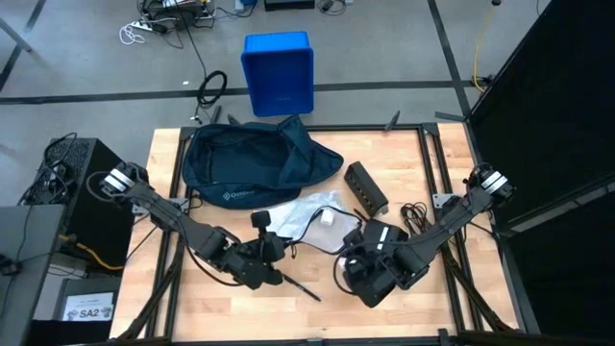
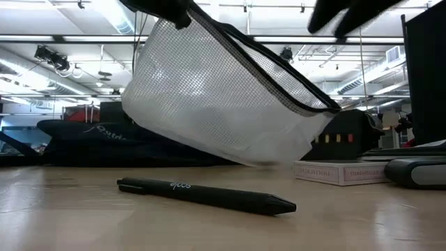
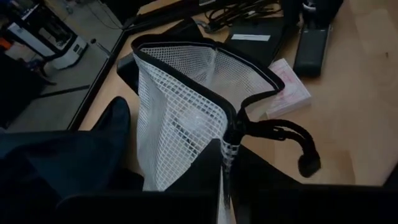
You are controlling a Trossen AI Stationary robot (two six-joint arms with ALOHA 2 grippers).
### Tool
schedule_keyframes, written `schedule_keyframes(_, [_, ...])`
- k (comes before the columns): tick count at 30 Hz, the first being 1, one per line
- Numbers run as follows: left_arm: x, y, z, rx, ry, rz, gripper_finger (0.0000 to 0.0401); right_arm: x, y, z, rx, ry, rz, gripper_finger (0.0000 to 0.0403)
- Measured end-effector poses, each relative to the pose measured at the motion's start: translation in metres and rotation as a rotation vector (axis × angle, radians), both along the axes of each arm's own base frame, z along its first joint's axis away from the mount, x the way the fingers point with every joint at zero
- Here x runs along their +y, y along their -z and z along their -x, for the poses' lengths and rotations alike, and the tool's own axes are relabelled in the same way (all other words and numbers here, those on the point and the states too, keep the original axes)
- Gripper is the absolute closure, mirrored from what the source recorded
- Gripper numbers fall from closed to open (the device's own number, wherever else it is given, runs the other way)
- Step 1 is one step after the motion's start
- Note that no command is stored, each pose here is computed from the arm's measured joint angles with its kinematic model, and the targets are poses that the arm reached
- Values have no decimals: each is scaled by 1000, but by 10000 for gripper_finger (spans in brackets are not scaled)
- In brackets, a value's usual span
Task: Unpack backpack
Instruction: Put the black pen into the white mesh envelope
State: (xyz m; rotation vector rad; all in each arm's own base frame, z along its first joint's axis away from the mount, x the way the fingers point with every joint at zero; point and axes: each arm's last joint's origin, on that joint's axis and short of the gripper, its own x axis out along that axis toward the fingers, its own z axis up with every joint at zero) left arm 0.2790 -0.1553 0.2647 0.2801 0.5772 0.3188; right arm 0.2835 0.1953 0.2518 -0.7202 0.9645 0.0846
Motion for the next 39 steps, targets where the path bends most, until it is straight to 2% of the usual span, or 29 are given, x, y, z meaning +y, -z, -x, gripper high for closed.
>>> schedule_keyframes(8, [0, 1, 0, 7, 3, 19, 401, -19, 44, 9, 67, 42, 107, 176])
schedule_keyframes(11, [0, 0, 1, 7, 8, 26, 401, -35, 58, 9, 67, 92, 190, 162])
schedule_keyframes(14, [1, -4, 3, -2, 12, 36, 401, -53, 69, 6, 84, 139, 206, 160])
schedule_keyframes(16, [2, -9, 4, -19, 18, 54, 401, -64, 75, 4, 102, 172, 215, 172])
schedule_keyframes(18, [3, -14, 6, -35, 22, 69, 401, -73, 78, 1, 100, 206, 218, 204])
schedule_keyframes(20, [5, -18, 9, -46, 24, 81, 401, -78, 76, -2, 90, 233, 216, 257])
schedule_keyframes(23, [7, -24, 15, -42, 34, 128, 401, -78, 67, -9, 64, 239, 204, 363])
schedule_keyframes(24, [8, -26, 17, -43, 36, 148, 401, -76, 63, -11, 53, 234, 200, 382])
schedule_keyframes(32, [14, -43, 33, -82, 23, 207, 401, -52, 15, -27, -66, 171, 181, 402])
schedule_keyframes(39, [32, -76, 59, -187, 28, 268, 401, -38, -41, -33, -173, 138, 202, 403])
